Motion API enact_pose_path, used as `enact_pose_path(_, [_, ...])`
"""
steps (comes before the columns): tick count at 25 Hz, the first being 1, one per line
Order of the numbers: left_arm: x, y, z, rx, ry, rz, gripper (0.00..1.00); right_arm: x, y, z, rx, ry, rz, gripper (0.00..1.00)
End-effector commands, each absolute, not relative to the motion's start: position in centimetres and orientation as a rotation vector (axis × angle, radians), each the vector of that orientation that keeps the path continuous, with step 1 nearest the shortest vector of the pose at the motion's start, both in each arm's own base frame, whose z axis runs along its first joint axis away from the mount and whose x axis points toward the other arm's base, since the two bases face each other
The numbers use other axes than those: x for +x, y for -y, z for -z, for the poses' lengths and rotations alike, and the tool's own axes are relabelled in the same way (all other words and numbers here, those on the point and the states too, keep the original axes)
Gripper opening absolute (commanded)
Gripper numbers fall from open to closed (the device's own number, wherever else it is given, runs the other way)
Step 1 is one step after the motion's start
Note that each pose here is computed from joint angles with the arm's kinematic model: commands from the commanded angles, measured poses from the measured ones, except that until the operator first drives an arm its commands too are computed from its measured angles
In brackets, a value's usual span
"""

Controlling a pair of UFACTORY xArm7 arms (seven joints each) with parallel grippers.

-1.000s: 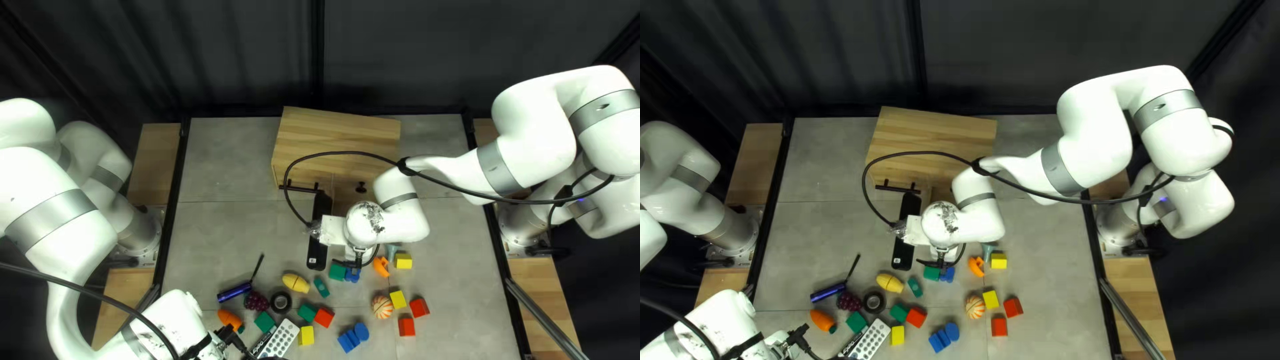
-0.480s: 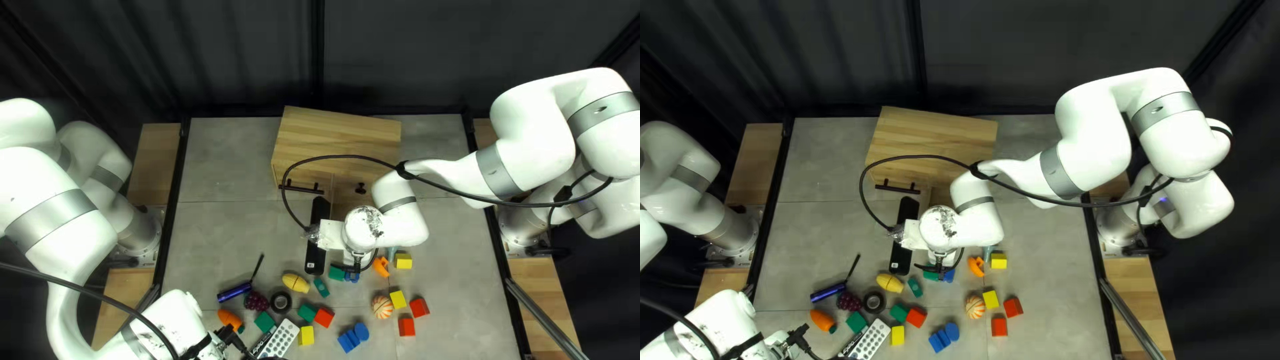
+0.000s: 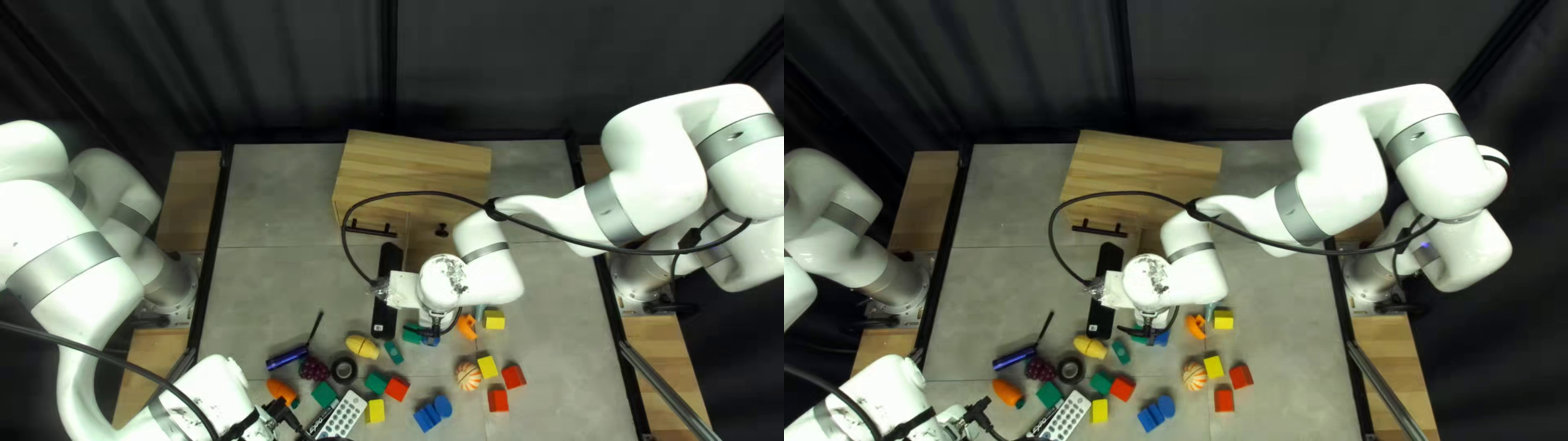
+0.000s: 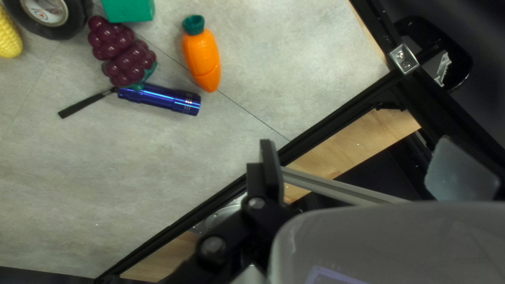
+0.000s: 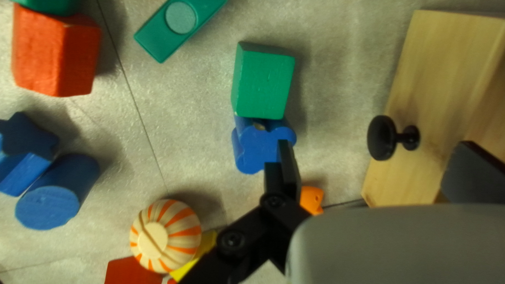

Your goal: Open drawers and place objects into drawer and close

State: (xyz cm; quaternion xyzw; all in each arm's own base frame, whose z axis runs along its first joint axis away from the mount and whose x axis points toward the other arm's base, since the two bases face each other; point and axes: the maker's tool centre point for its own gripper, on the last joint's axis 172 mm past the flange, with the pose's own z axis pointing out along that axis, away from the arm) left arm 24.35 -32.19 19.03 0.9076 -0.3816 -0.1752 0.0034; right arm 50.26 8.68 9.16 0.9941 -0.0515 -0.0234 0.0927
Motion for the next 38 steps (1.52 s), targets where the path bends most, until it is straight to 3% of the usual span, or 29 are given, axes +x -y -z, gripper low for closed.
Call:
enact_pose_path(1, [24.3,32.2,-19.0,2.845,1.196,0.549,1.00,49.8,-9.0,-9.8,2.912,0.095,0.060,1.00])
enact_pose_path(11, [24.3,32.2,-19.0,2.845,1.196,0.549,1.00,42.6,-7.7,-15.9,2.824,0.014,-0.037,1.00])
enact_pose_path(38, [24.3,32.2,-19.0,2.845,1.196,0.549,1.00,28.6,-27.8,-16.6,2.817,-0.531,0.281,1.00])
